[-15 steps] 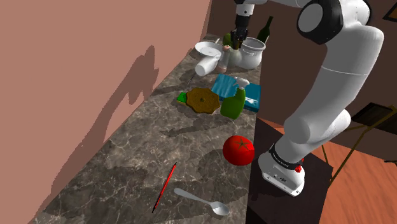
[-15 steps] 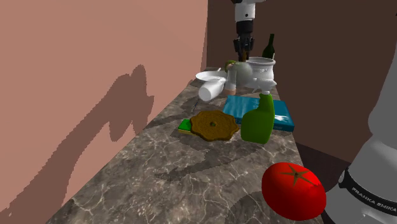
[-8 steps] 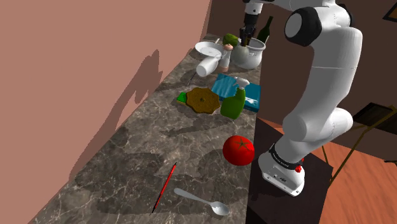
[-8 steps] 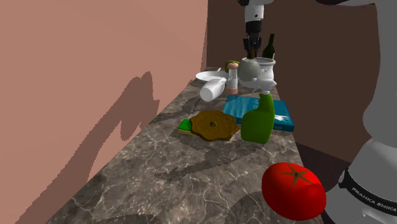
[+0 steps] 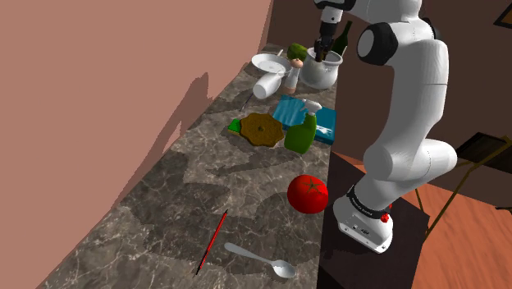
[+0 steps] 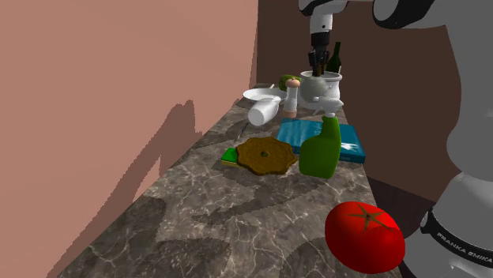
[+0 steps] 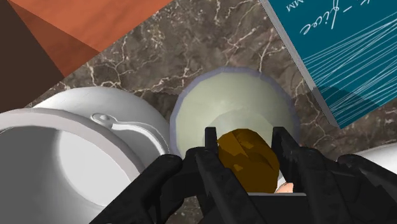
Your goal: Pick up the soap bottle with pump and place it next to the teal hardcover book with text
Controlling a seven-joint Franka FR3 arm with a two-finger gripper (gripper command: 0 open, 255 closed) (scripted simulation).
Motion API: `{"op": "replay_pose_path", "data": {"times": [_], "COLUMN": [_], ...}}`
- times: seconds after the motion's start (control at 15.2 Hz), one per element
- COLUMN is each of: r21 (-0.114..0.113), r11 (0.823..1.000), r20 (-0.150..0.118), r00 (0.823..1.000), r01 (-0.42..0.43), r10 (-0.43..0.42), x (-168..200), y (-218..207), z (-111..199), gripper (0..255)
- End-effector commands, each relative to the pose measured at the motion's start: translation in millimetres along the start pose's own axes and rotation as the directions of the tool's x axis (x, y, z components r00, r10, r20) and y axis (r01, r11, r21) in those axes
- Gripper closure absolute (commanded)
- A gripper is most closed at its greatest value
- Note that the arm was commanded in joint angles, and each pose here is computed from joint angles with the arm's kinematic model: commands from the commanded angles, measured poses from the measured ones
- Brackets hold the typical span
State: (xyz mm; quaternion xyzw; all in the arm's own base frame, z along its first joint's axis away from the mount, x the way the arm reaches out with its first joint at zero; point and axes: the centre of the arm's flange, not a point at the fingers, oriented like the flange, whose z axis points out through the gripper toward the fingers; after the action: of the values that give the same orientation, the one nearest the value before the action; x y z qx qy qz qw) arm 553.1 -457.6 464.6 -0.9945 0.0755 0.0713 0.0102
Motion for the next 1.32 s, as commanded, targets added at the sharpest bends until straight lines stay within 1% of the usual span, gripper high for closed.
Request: {"op": "replay_pose_path", "data": {"times": [0.0,0.73,1.25], "r21": [-0.001,-0.001,-0.001], "r11": [1.000,1.000,1.000], "r20": [-0.001,-0.001,-0.001], "r00": [1.000,1.000,1.000], "r01": [0.000,0.000,0.000], "r10": [0.000,0.000,0.000], "x": [2,10,10], "y": [0,0,0], "z": [11,68,69], "gripper": [255,255,255]}}
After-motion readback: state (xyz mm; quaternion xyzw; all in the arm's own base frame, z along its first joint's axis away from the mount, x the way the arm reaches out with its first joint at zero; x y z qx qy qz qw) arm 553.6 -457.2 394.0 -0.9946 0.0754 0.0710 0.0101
